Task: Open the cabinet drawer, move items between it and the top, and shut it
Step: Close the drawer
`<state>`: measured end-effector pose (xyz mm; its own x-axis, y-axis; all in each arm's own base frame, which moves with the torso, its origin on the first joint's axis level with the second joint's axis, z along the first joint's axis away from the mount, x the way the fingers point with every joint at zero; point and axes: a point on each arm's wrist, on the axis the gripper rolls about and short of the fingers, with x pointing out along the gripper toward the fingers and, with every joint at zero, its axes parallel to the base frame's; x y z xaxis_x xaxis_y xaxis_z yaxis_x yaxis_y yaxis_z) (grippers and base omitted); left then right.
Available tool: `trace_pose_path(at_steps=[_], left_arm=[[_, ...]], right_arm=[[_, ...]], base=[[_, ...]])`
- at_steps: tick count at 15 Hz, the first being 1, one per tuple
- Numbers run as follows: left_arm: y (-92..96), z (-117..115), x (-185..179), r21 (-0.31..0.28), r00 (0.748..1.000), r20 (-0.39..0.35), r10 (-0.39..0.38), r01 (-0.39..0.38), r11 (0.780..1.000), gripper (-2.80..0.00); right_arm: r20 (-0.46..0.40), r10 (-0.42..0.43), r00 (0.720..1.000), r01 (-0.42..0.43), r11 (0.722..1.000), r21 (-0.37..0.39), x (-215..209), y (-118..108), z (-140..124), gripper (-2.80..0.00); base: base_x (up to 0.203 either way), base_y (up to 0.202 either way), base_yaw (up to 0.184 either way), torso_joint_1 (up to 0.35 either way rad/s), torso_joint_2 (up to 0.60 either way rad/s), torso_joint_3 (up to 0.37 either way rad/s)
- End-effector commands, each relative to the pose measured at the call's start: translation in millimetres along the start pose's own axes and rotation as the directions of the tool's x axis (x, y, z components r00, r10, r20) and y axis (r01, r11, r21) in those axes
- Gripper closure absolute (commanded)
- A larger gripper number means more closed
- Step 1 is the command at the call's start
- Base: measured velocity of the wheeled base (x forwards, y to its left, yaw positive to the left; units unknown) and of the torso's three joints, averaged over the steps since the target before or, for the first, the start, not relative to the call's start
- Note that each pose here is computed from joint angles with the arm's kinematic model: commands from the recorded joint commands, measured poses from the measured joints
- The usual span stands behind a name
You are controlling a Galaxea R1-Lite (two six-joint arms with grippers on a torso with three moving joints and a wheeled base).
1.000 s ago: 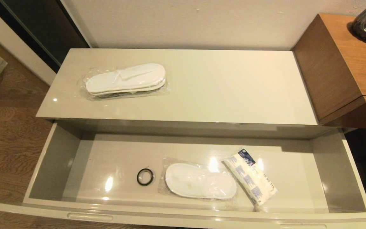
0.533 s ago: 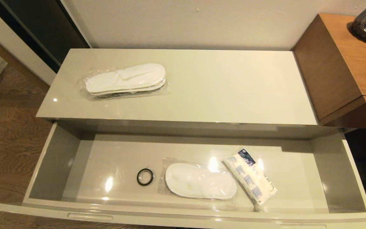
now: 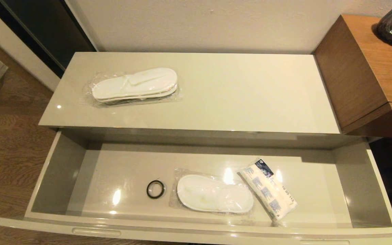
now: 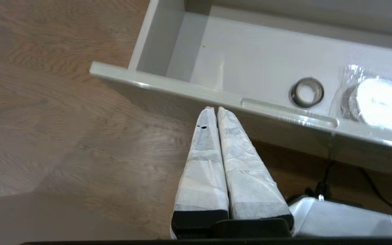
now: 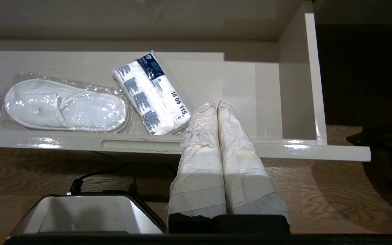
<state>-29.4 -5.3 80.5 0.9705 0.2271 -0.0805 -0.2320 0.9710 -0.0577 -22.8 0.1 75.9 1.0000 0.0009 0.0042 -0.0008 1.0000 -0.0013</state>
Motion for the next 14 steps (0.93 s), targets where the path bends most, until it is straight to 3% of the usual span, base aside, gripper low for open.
trace_pose_path(at_steps=[1,4,8,14], left_arm=[[0.0,6,-5,0.004,0.995,0.095,0.006,-0.007,1.000,0.00],[-0.2,7,-4,0.031,0.995,0.101,-0.003,-0.001,1.000,0.00],[0.3,-4,0,0.033,0.998,0.059,0.000,-0.002,0.999,0.00],[0.2,-5,1,0.034,0.998,0.056,-0.005,0.003,0.999,0.00]], right_arm=[[-0.001,0.001,1.000,-0.001,1.000,0.000,0,0,0,0.00],[0.000,0.001,1.000,-0.001,1.000,0.000,0,0,0,0.00],[-0.001,0.001,1.000,-0.001,1.000,0.000,0,0,0,0.00],[-0.001,0.001,1.000,-0.001,1.000,0.000,0,0,0,0.00]], base=[[0.000,0.000,0.000,0.000,0.00,0.000],[0.000,0.000,0.000,0.000,0.00,0.000],[0.000,0.000,0.000,0.000,0.00,0.000],[0.000,0.000,0.000,0.000,0.00,0.000]])
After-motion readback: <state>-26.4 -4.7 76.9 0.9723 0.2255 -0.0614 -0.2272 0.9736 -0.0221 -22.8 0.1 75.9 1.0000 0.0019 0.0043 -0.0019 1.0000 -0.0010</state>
